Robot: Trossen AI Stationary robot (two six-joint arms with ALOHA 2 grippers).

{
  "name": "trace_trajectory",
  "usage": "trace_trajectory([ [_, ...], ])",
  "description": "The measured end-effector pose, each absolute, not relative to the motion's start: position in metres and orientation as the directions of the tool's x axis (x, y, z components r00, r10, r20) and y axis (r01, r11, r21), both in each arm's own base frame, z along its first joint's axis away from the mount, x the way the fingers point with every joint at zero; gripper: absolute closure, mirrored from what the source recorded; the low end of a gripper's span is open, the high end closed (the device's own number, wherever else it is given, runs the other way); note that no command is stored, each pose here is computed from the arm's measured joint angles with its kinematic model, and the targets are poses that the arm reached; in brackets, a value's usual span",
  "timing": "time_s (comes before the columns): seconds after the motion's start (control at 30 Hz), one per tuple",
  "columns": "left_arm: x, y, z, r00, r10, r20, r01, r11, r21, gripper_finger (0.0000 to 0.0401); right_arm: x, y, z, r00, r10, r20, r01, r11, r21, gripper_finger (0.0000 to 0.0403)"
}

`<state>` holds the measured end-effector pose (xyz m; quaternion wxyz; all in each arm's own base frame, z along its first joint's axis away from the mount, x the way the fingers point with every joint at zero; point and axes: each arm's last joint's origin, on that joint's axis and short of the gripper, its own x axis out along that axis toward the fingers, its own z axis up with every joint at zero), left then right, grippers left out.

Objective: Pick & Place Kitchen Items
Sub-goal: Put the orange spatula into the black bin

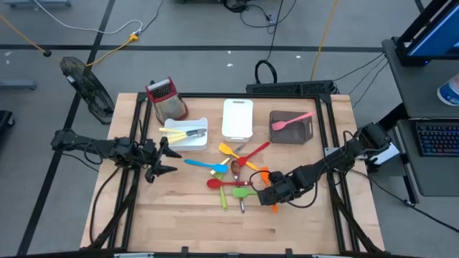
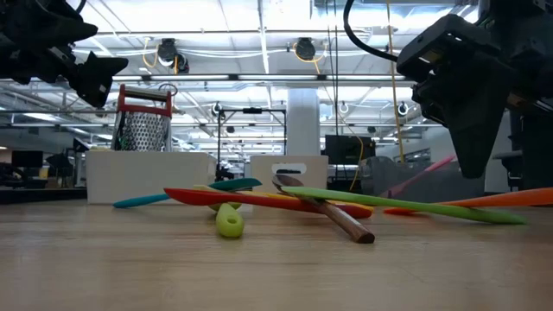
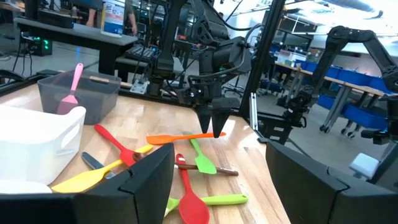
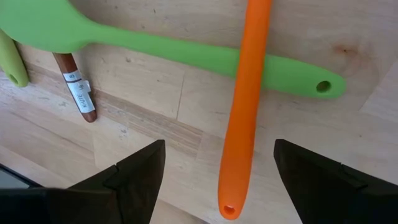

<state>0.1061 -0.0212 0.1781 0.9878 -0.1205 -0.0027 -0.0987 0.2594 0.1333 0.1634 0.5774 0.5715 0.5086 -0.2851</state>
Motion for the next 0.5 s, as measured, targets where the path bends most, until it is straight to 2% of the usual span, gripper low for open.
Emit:
trace_trajectory([
  [0.3,0.106,-0.021,0.178,0.980,-0.194,0.029,0.196,0.953,-0.231,0.0144,0.259,0.133,0.163,0.319,0.251,-0.914,0.912,0.182,0.368,0.0106],
  [0.5,0.106,-0.021,0.178,0.981,-0.194,0.029,0.195,0.954,-0.228,0.0144,0.263,0.138,0.147,0.249,0.301,-0.921,0.936,0.170,0.308,0.0118],
])
